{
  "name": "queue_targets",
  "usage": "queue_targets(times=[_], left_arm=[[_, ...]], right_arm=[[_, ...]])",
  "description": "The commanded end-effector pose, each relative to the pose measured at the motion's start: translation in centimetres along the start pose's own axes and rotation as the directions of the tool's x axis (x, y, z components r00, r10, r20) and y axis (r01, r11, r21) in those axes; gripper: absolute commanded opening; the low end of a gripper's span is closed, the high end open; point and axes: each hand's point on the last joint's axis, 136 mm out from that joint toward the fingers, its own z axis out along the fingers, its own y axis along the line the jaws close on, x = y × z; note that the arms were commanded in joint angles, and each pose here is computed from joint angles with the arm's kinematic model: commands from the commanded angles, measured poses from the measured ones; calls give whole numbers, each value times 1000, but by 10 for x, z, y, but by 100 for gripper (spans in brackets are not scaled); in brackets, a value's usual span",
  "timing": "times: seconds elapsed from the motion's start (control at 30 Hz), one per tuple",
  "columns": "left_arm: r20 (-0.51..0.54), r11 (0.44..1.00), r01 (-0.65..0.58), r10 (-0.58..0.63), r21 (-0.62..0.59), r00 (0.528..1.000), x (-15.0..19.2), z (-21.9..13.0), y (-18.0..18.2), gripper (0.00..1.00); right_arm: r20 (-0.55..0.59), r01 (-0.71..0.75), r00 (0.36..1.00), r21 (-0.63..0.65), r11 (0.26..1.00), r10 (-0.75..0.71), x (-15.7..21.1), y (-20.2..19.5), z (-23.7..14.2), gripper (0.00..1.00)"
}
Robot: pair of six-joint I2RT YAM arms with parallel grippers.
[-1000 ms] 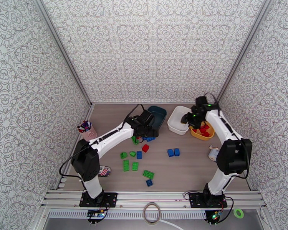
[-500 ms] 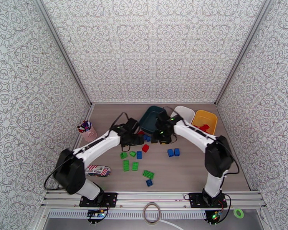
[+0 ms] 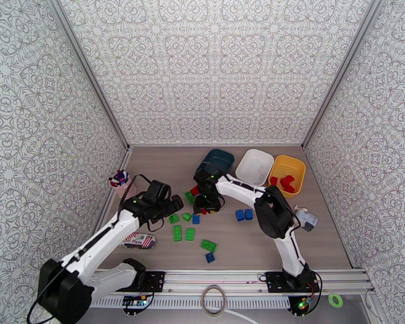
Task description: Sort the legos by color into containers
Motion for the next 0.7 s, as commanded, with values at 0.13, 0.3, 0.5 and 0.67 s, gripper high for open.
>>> queue_targets(times=[0.13,0.3,0.5,0.67], left_arm=[[-27,999,24,-25,-25,999,7,-3,13,93],[-30,1000,22,-22,-18,999,6,-3,11,94],[-39,1000,17,-17,-16,999,8,-2,12,93],[-46,1000,17,-17,-11,999,10,0,12,94]], right_arm=[[17,-33,999,81,996,32,-14,-5,8,63],[29,-33,999,121,992,30,-27,-5,12,63],[42,-25,999,181,983,18,-40,-7,15,60],[45,-27,999,223,974,18,-44,-13,17,55]])
